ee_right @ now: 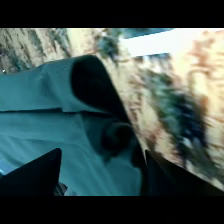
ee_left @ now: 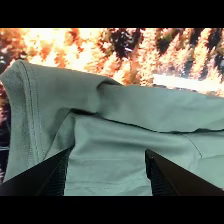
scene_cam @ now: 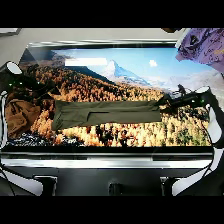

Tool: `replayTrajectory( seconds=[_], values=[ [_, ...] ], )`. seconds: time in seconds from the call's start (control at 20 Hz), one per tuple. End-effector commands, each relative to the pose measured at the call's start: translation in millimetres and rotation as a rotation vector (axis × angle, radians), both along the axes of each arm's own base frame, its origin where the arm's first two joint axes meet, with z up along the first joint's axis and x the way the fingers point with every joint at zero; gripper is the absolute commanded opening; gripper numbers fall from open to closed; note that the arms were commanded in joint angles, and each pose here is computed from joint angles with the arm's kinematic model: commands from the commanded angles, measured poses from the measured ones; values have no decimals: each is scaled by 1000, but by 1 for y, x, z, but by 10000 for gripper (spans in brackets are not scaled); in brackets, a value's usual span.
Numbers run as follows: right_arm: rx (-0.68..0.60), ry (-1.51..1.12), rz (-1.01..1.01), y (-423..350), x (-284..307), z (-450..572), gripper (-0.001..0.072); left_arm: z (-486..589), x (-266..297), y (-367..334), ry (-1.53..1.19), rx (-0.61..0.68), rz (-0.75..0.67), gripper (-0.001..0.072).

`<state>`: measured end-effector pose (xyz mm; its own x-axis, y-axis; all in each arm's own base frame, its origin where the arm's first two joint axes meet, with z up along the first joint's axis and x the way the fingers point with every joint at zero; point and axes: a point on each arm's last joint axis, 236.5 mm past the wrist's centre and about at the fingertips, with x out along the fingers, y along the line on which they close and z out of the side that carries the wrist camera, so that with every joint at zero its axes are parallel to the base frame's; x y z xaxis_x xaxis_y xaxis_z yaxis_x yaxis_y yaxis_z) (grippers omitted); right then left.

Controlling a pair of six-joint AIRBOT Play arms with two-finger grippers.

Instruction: Fold the clothes and pants, and hang the long-sleeved shirts on hangers.

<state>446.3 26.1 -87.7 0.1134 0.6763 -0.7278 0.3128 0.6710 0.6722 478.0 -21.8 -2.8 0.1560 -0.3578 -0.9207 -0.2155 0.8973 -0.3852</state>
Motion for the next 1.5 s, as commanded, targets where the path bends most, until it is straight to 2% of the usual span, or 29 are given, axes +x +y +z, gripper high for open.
replayTrajectory(
  seconds=[0.0,0.05,0.15,0.2,0.25,0.35,0.6,0.9,1.1,1.3,1.45],
  values=[
    [-32,17,54,23,-1,-20,498,2,0,0,0,-1,9,543],
    [-41,21,76,29,-3,-23,400,2,0,0,0,-2,9,543],
    [-39,17,102,35,-6,-21,26,3,1,-5,-2,-15,6,542],
    [-41,8,104,35,-5,-15,28,4,1,-10,-4,-33,3,514],
    [-53,-12,103,32,-3,-7,27,6,2,-17,-7,-51,-4,407],
    [-104,-42,92,23,-2,17,27,10,2,-40,-28,-95,-63,15],
    [-326,-44,67,-17,-25,84,27,5,6,-143,-78,-152,-188,16],
    [-601,-81,21,-67,-62,148,28,-31,-44,-335,-31,-377,-353,16],
    [-637,-167,-44,-70,-71,189,28,-52,-89,-436,4,-540,-378,16],
    [-640,-208,-94,-68,-75,214,28,-69,-113,-490,11,-596,-358,16],
    [-645,-244,-114,-69,-71,232,28,-67,-105,-516,-49,-636,-290,16]
  ],
)
